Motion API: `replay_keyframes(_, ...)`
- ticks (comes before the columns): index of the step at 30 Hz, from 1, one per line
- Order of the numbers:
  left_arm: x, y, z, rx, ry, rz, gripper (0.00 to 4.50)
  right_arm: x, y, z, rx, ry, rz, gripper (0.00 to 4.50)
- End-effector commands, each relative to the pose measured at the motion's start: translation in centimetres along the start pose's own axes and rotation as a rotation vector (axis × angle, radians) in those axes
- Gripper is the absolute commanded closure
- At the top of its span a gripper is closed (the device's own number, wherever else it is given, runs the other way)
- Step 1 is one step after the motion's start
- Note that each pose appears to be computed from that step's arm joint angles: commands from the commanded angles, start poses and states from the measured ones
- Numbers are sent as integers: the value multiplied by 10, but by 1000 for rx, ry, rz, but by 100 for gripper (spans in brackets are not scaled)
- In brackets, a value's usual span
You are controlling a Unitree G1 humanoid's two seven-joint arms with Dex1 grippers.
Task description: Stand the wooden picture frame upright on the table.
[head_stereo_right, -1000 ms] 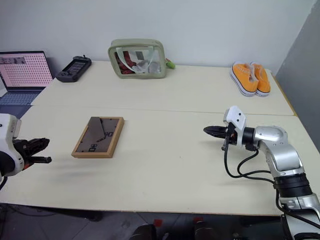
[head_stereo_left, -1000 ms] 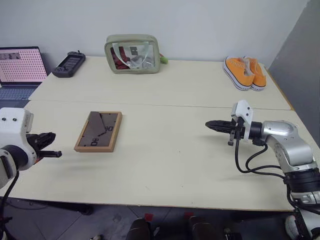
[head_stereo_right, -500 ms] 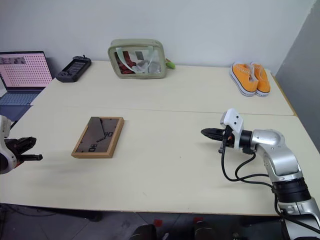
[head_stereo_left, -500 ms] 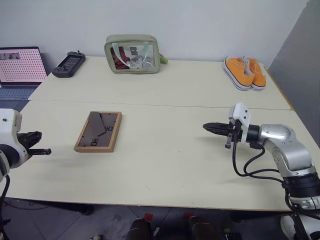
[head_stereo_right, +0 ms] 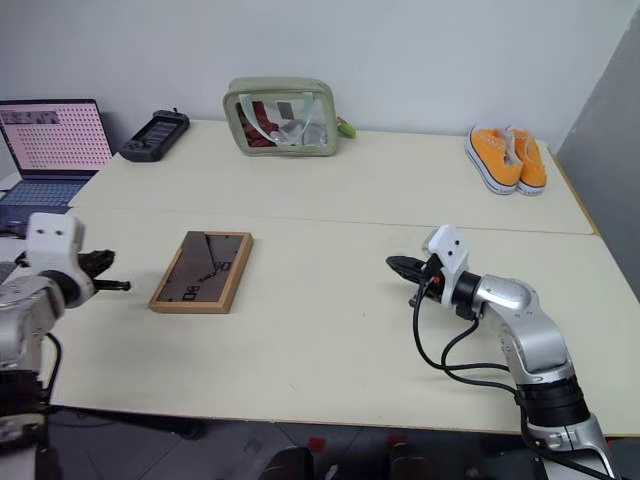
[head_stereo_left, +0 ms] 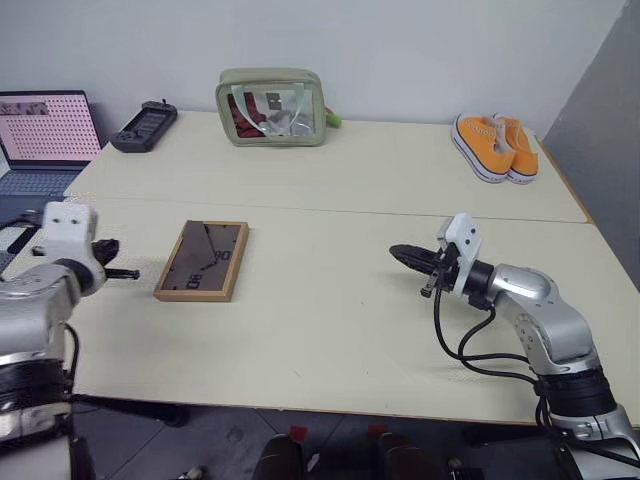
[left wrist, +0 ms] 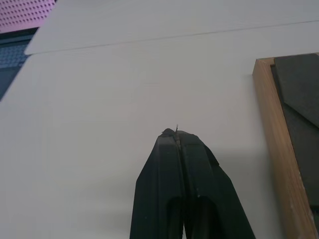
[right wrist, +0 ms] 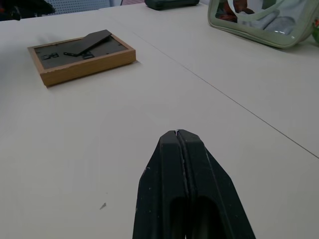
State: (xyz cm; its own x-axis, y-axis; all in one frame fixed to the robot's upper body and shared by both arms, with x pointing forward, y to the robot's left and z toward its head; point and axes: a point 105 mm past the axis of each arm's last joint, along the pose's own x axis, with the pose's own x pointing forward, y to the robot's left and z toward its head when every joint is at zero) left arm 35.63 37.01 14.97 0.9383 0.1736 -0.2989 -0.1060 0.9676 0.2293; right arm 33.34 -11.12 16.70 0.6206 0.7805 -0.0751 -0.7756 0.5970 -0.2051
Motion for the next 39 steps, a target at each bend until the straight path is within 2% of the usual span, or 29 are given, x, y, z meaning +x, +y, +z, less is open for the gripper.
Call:
replay_keyframes(1,14,-10,1,53,-19,-9,450,-6,-4,18,-32,-51,-40,450)
replay_keyframes(5,35,-37,-12,35,2,-50,450,-10,-5,20,-25,-56,-67,450)
replay_keyframes(10,47,-86,-4,4,-33,-160,450,-15,-6,18,-15,-50,-93,450)
replay_keyframes(16,48,-150,6,-2,-66,-310,450,-14,-6,16,-4,-52,-112,450)
replay_keyframes(21,42,-188,13,-9,-82,-401,450,-11,-5,14,5,-56,-120,450)
replay_keyframes(31,31,-244,20,14,-88,-543,450,-11,-8,7,8,-54,-147,450)
replay_keyframes(39,24,-275,24,0,-79,-593,450,-12,-17,3,1,-48,-182,450)
